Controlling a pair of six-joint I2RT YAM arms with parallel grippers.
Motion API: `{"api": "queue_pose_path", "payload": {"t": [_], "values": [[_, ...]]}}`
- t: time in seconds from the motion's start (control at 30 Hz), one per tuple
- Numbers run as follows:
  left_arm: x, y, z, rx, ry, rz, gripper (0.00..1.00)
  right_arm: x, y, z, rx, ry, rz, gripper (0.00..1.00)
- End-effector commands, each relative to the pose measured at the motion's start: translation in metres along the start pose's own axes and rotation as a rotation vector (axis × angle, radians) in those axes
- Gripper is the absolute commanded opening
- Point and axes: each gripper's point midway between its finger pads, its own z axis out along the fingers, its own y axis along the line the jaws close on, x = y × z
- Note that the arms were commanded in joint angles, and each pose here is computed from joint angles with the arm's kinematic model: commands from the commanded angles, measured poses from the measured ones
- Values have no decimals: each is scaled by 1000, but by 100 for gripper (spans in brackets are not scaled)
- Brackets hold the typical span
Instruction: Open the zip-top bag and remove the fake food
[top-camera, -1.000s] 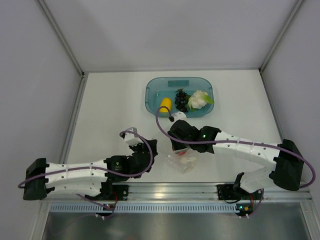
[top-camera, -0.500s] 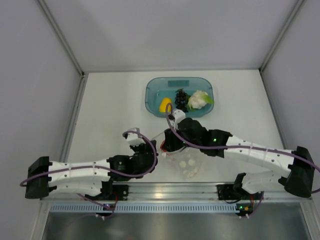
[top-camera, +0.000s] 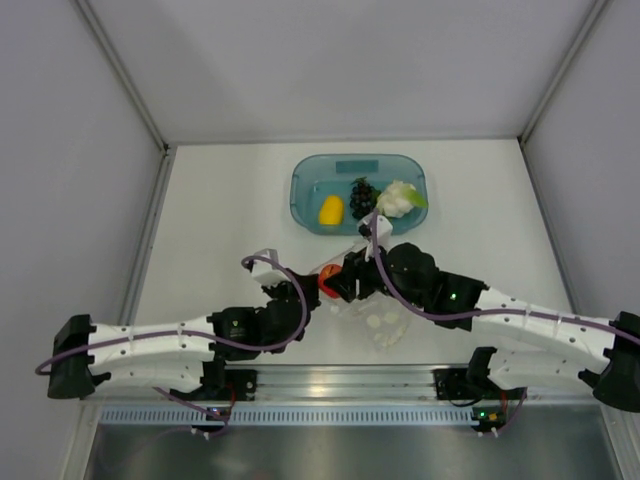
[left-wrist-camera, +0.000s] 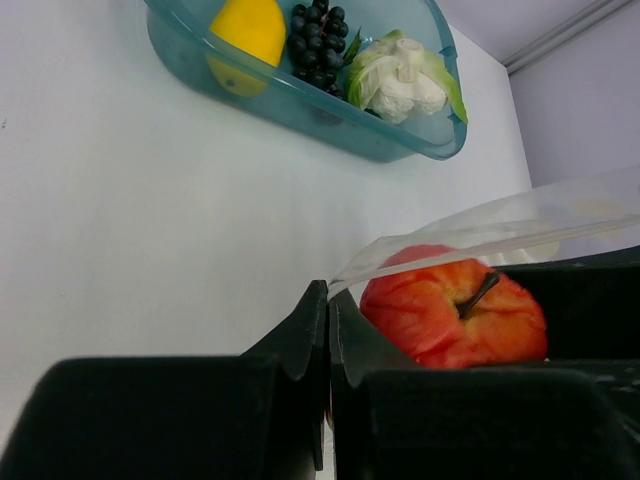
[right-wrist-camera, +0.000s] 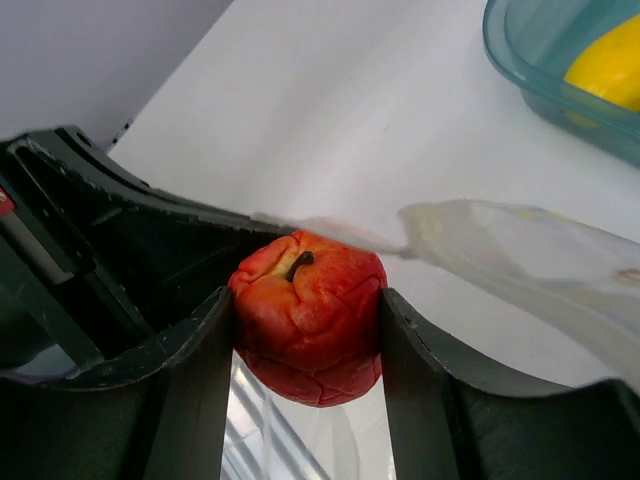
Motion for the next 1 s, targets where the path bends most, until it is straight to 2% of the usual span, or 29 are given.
{"api": "queue_pose_path", "payload": {"t": [0.0,0.13,0.23,0.37,0.47,0.6,0.67,0.77,0.87,0.93,0.97], "values": [[4,26,0,-59,4,92,0,-91,26,-18,-82,-367,123,21],[6,30,0,-66,4,90,0,-104,23,-21,-77,-442,185,20],[5,31,1,-69,-1,94,0,-109,38,-19,-121,-404,147,19],[4,34,0,-73,-7,100,0,-121,52,-28,-183,-415,179,20],[-2,33,0,-78,-30,104,0,-124,71,-38,-255,-340,204,21],[-10,41,0,-102,-66,116,0,-116,108,-53,-462,-167,229,21],[-15,43,0,-107,-83,111,0,-115,113,-58,-512,-134,273,20],[-21,45,-2,-106,-99,99,0,-120,112,-68,-543,-162,294,20],[-24,46,-3,-101,-103,92,0,-129,106,-78,-576,-250,333,20],[-25,44,-4,-93,-100,79,0,-146,93,-85,-554,-361,361,20],[-24,44,-4,-94,-98,82,0,-141,87,-81,-530,-367,368,20]]}}
